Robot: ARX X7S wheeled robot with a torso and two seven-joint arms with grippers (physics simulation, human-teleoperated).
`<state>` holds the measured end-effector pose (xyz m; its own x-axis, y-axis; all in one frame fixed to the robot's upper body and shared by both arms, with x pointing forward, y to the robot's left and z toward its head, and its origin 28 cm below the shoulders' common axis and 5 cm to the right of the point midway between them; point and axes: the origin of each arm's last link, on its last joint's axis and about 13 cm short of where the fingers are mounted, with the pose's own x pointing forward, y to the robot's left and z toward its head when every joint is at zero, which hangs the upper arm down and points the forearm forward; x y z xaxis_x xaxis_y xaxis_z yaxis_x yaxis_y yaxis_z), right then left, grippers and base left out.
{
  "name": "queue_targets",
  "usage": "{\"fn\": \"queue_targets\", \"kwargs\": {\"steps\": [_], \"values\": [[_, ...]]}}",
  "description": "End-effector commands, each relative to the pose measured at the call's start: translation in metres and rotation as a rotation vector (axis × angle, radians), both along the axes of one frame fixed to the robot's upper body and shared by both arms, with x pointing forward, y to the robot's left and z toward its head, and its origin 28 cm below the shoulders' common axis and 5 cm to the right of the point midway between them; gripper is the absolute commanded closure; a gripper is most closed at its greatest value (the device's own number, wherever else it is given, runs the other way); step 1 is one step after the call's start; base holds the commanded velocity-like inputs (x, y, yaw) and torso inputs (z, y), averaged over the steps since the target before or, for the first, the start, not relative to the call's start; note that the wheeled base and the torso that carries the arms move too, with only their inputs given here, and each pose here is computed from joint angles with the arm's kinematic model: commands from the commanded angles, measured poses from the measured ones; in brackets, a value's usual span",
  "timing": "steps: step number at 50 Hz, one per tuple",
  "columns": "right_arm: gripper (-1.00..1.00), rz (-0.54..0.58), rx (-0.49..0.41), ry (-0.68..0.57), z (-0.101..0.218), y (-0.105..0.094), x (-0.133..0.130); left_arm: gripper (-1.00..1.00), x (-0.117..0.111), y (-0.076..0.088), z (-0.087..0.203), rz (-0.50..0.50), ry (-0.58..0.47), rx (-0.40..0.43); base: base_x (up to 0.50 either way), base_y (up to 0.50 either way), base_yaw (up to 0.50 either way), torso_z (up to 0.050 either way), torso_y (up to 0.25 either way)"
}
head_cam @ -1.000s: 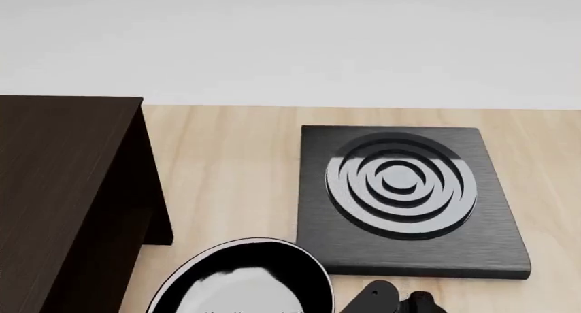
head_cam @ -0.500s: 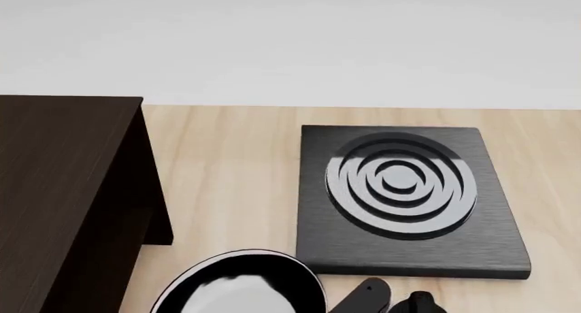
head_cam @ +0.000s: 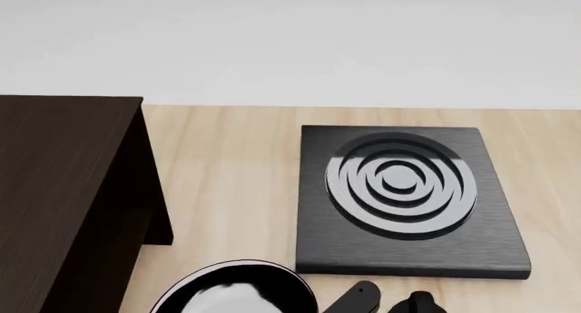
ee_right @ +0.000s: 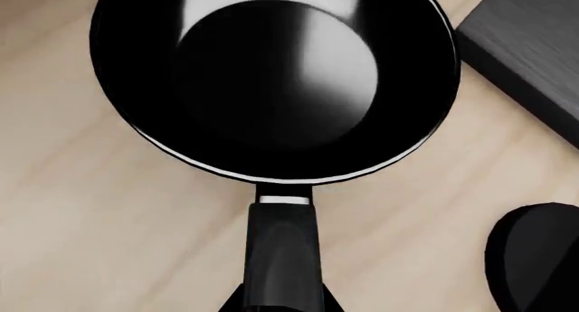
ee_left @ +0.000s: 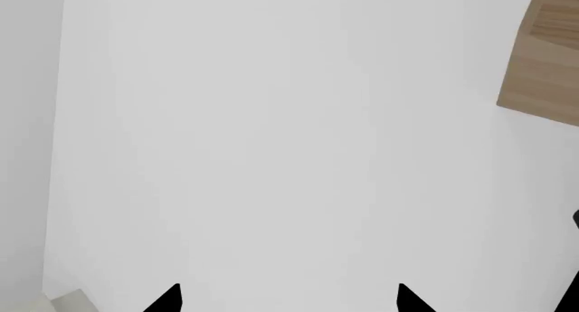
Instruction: Put the frying pan under the cabinet shelf.
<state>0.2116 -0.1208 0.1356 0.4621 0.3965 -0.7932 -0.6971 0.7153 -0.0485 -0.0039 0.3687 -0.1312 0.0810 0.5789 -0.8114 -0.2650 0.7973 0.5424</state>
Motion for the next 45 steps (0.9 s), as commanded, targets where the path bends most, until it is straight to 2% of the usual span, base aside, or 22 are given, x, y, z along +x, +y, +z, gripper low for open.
{"fn": "queue_targets", "kwargs": {"steps": [1,8,26,45], "values": [[1.0,0.018,0.036,-0.04,-0.005,0.004,0.014,-1.0,0.0,0.0,0.0,0.0,0.0,0.0,0.0,0.0,0.0,0.0,0.0],[1.0,0.031,0.067,-0.029,-0.015,0.008,0.023,-1.0,0.0,0.0,0.0,0.0,0.0,0.0,0.0,0.0,0.0,0.001,0.001],[1.0,0.027,0.079,0.013,-0.04,0.011,0.046,-1.0,0.0,0.0,0.0,0.0,0.0,0.0,0.0,0.0,0.0,0.0,0.0],[1.0,0.043,0.127,0.101,-0.068,0.021,0.054,-1.0,0.0,0.0,0.0,0.0,0.0,0.0,0.0,0.0,0.0,0.0,0.0]]}}
